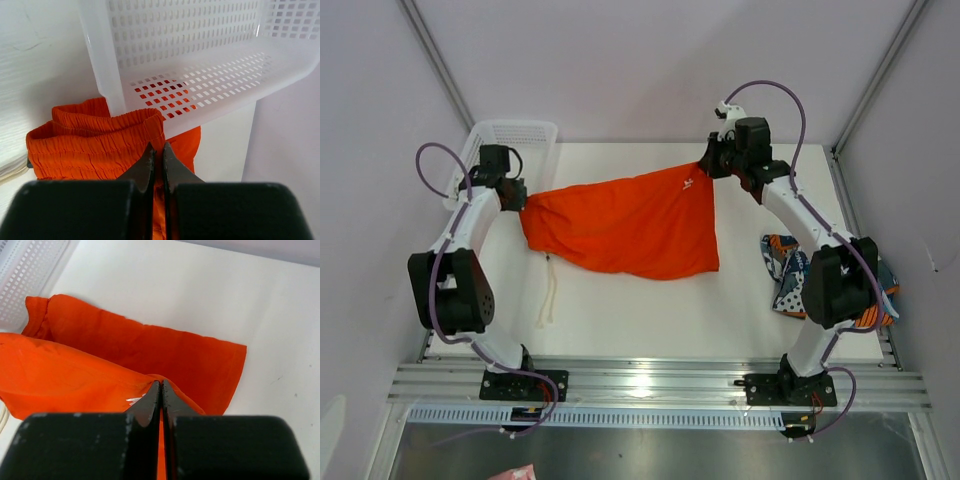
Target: Fold and stack the shorts
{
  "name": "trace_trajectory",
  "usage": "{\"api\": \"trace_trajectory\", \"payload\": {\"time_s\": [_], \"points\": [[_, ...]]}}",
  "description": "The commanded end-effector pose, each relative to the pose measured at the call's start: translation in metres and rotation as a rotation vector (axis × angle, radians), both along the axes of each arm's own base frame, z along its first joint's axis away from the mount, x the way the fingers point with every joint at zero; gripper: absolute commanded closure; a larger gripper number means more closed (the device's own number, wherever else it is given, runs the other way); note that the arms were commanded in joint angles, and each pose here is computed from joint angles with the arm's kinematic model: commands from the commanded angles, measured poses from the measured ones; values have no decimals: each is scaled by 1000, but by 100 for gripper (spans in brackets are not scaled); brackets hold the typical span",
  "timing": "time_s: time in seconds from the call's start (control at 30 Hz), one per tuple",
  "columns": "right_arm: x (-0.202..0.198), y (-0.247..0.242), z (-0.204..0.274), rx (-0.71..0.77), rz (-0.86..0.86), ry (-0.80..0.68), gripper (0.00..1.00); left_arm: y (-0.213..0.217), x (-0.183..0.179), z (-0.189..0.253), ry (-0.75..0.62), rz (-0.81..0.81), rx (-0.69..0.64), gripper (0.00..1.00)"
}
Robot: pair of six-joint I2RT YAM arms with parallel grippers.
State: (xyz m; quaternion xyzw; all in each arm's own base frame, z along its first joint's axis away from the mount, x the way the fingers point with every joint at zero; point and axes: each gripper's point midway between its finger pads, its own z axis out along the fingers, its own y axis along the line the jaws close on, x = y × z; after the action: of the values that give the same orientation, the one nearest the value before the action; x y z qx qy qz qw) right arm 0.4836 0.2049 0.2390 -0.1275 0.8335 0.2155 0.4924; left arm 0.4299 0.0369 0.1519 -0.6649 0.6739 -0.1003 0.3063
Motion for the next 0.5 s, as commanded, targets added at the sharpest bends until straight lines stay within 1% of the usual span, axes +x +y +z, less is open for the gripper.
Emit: {"api": "trace_trajectory", "payload": {"time_s": [0.0, 0.17, 0.47], "points": [[25, -2, 23, 46, -16, -75, 100, 1, 23, 19, -59, -8, -16, 100], [39, -8, 5, 52, -48, -50, 100, 1, 35, 15, -54, -21, -16, 100], [57, -14, -29, 35, -91, 0, 100, -3, 44, 15, -76, -41, -1, 100]]}}
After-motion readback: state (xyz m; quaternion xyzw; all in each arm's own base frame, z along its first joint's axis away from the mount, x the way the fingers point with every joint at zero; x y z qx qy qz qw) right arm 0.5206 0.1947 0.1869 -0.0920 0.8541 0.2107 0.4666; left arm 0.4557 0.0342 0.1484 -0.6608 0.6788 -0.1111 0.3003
